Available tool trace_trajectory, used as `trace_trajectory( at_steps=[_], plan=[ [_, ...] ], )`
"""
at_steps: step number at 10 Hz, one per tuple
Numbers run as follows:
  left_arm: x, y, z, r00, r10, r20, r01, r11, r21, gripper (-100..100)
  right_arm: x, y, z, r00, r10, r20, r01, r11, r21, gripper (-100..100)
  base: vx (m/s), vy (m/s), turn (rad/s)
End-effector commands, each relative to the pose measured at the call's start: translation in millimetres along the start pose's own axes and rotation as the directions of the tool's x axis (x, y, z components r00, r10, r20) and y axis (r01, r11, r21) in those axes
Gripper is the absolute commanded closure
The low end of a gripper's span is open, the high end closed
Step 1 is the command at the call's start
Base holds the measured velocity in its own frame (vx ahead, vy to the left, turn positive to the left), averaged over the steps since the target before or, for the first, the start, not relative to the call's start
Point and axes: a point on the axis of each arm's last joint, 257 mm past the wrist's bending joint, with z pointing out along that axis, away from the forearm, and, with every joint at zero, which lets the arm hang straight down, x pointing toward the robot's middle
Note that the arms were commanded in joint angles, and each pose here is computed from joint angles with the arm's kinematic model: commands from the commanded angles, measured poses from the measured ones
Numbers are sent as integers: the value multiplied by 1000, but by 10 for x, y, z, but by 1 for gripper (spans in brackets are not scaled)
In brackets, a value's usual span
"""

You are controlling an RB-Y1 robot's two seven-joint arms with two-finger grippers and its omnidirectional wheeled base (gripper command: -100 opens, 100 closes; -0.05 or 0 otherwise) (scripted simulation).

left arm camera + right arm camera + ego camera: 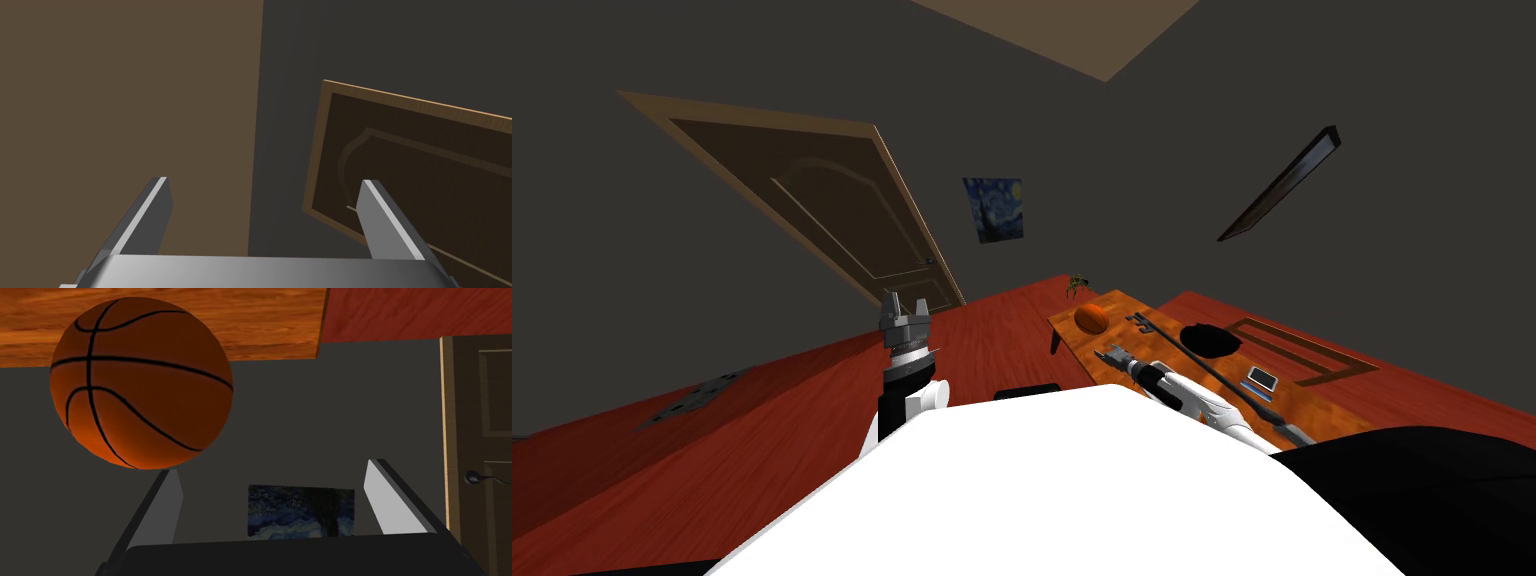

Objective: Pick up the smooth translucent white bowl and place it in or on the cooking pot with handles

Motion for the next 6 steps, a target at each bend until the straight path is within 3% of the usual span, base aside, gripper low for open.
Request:
trace_trajectory(
  at_steps=[1,2,3,6],
  plan=[
    [0,0,0,1000,0,0,0,1000,0,0,332,-179,-132,995,-51,-81,54,998,30,-100,51,8,-12],
    [0,0,0,1000,0,0,0,1000,0,0,600,-351,-263,985,-92,-149,100,994,49,-100,86,2,-33],
    [0,0,0,1000,0,0,0,1000,0,0,600,-351,-263,985,-92,-149,100,994,49,-100,76,-2,-16],
    [0,0,0,1000,0,0,0,1000,0,0,1280,-802,-725,924,-192,-331,228,971,74,-100,79,-5,-36]
  ],
)
